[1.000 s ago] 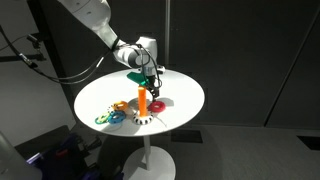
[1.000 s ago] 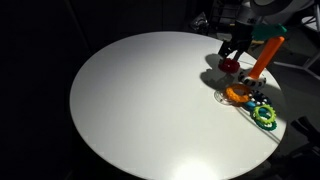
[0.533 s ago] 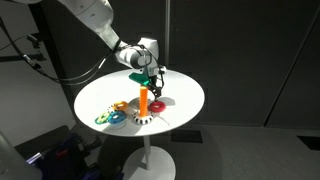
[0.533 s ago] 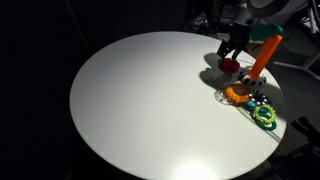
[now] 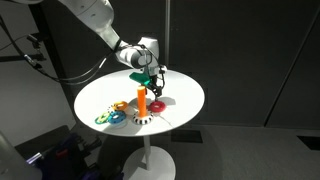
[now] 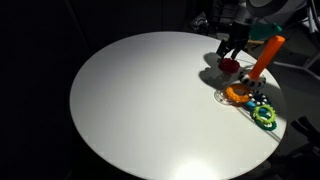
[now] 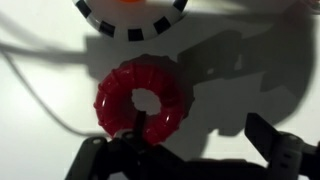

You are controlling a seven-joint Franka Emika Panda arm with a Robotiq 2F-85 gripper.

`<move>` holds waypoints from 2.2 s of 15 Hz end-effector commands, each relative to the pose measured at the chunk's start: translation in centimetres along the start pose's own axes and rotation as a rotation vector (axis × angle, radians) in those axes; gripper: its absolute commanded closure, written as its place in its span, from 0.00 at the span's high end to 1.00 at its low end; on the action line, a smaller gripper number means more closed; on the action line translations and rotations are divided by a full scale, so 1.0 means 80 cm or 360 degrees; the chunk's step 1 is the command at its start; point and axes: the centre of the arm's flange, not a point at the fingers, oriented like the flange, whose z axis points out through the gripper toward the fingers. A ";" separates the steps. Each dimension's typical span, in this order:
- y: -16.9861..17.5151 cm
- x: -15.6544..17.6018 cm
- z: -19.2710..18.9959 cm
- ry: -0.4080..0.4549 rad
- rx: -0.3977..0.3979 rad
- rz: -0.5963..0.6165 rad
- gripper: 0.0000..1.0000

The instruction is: Pick up the red ring and put it on the ring holder

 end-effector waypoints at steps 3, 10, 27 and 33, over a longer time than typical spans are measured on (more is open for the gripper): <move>0.002 0.015 -0.025 0.0033 0.0029 -0.0019 1.00; -0.003 0.025 -0.014 0.0050 0.0014 -0.0027 1.00; -0.004 0.028 0.033 -0.0026 0.0013 -0.0036 1.00; -0.001 0.026 0.037 -0.0048 -0.0004 -0.0028 0.59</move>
